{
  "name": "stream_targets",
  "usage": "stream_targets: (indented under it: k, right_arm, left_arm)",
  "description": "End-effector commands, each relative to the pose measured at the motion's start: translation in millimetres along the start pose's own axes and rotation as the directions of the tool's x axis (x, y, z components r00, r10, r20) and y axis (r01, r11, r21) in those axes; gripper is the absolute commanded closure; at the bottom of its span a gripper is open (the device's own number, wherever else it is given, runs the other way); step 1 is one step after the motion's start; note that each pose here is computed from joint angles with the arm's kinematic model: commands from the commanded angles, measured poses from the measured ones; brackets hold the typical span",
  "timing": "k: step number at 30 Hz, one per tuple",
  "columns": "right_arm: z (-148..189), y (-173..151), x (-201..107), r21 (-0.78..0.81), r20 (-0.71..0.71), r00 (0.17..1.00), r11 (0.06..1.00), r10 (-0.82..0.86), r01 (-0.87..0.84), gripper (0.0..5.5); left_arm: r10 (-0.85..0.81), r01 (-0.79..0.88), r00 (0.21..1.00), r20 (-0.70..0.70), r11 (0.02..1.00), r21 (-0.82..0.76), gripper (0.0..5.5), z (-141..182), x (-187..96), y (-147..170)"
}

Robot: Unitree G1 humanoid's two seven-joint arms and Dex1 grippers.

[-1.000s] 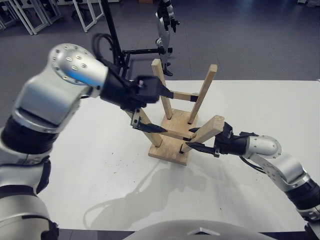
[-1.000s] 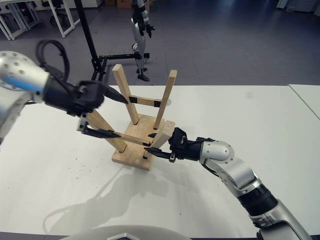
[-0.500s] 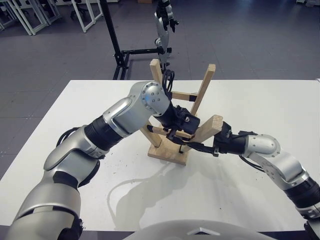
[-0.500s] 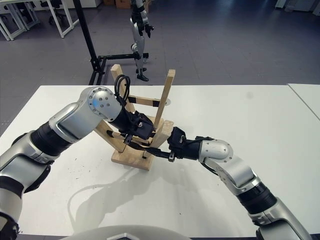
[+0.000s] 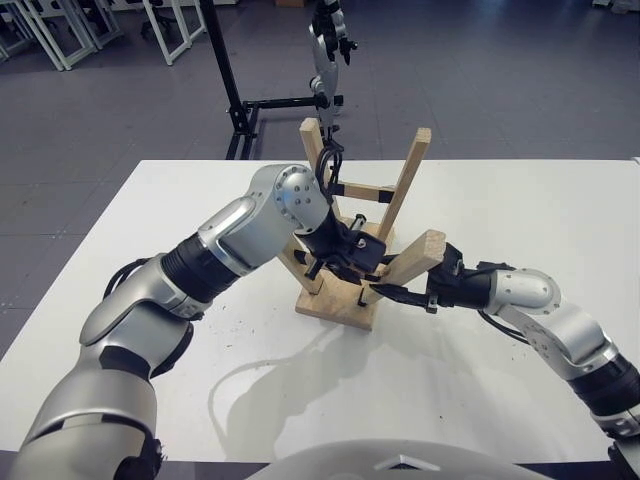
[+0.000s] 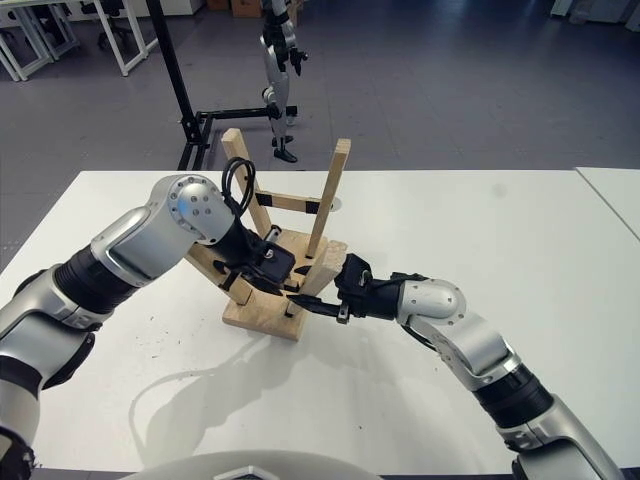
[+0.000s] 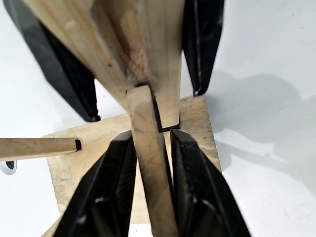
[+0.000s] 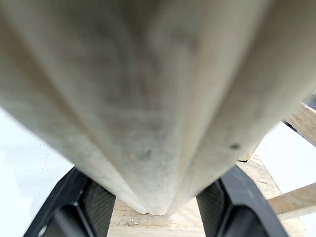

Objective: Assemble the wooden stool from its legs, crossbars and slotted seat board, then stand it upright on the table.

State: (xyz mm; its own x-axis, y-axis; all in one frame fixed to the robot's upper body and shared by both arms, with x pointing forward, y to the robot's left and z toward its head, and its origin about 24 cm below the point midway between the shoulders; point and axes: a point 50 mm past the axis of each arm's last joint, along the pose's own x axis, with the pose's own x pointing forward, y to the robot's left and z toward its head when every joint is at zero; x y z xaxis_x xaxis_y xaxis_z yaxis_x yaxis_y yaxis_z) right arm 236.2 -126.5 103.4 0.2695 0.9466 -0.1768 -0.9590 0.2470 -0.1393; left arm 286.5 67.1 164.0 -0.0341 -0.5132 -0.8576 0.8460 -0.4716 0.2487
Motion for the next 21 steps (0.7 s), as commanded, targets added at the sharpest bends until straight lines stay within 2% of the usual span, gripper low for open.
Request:
stream_targets:
  k: [1, 9, 17, 21]
  right_arm:
    - [-121.7, 58.8, -35.4, 0.349, -0.569, 0.799, 0.937, 0.193, 0.023, 3.47]
    - [-125.6, 60.1, -36.2, 0.358, -0.577, 0.792, 0.934, 0.200, 0.025, 3.47]
    - [-122.4, 54.5, -20.8, 0.350, -0.570, 0.786, 0.936, 0.240, -0.032, 3.47]
    - [-124.3, 55.9, -15.5, 0.368, -0.601, 0.739, 0.926, 0.304, -0.082, 3.47]
  left_arm:
    - [-0.018, 0.019, 0.999, 0.051, 1.000, -0.016, 4.80, 2.3, -1.6, -7.1]
    - [0.150, -0.147, 0.984, 0.092, 0.988, -0.039, 4.90, 0.7, -20.8, 11.3]
    - [0.127, -0.123, 0.986, 0.107, 0.991, -0.045, 4.93, 1.9, -15.5, 6.0]
    - [0.130, -0.125, 0.985, 0.112, 0.991, -0.056, 4.94, 1.4, -13.0, 5.7]
